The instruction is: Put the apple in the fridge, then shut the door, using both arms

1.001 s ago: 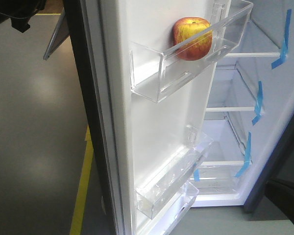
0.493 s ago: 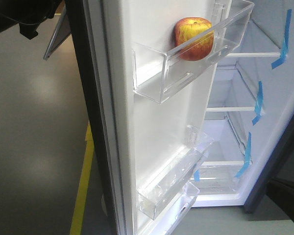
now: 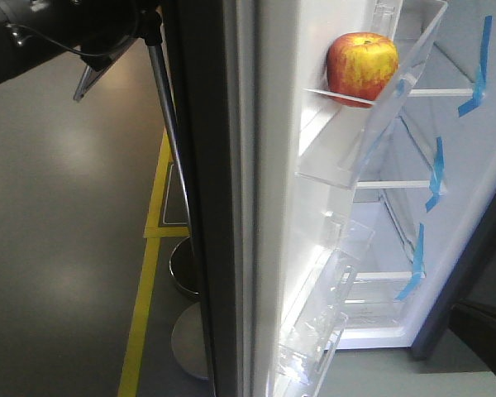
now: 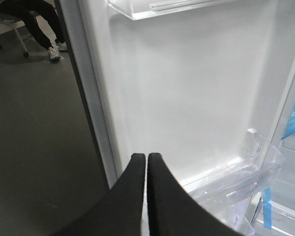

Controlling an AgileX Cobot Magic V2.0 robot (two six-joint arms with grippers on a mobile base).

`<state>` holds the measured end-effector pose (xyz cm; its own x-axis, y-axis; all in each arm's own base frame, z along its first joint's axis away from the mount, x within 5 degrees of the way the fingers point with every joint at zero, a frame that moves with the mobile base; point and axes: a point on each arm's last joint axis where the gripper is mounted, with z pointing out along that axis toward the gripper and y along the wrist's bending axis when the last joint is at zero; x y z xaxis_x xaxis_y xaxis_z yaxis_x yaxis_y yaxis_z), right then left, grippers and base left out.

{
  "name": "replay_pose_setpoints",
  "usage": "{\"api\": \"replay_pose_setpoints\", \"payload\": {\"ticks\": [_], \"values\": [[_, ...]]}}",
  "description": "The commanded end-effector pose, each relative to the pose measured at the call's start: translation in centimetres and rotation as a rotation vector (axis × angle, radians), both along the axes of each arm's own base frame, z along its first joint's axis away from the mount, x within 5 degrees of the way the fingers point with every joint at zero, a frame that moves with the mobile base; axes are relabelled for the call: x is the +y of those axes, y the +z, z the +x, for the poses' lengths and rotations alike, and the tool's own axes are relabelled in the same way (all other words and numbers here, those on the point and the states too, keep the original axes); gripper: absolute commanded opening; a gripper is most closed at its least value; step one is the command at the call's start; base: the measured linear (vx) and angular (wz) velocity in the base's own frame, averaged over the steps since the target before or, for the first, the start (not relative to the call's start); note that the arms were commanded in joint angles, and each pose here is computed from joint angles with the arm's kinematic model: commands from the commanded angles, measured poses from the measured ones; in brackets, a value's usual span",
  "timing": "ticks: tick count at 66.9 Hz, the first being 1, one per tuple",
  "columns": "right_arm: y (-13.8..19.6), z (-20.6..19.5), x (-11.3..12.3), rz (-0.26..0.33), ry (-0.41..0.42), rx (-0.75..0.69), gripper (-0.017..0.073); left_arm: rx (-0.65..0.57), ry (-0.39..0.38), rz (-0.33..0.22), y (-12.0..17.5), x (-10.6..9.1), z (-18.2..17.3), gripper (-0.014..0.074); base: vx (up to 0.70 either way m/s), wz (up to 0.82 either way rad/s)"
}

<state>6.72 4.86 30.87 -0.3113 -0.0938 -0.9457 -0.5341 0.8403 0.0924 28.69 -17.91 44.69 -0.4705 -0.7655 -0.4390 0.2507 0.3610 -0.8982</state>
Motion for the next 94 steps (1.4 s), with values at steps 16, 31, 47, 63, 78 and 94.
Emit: {"api": "replay_pose_setpoints", "payload": {"ticks": [16, 31, 47, 63, 78, 94], "values": [[1.0, 0.1, 0.1, 0.034, -0.004, -0.030, -0.0004, -0.142, -0.139, -0.065, 1.8, -4.4, -3.0, 0.0298, 0.00, 0.00], [1.0, 0.1, 0.0, 0.035, -0.008, -0.033, -0.0004, -0.190, -0.173, -0.100, -0.1, -7.5, -1.9, 0.0298, 0.00, 0.00], [1.0, 0.1, 0.0, 0.038, -0.008, -0.034, -0.0004, -0.244, -0.263, -0.124, -0.6, -9.0, -2.2, 0.0290, 0.00, 0.00], [1.3, 0.1, 0.2, 0.095, 0.001, -0.035, -0.0004, -0.341, -0.544, -0.146, -0.2, -10.5, -4.4, 0.0290, 0.00, 0.00], [2.2, 0.0, 0.7, 0.195, 0.041, -0.075, -0.0001, -0.503, -0.658, 0.044, 0.4, -10.1, -6.4, 0.0290, 0.00, 0.00], [3.9, 1.1, 1.3, 0.250, 0.121, -0.136, 0.0126, -0.629, -0.564, 0.197, 2.7, -6.9, -7.0, 0.0290, 0.00, 0.00]]}}
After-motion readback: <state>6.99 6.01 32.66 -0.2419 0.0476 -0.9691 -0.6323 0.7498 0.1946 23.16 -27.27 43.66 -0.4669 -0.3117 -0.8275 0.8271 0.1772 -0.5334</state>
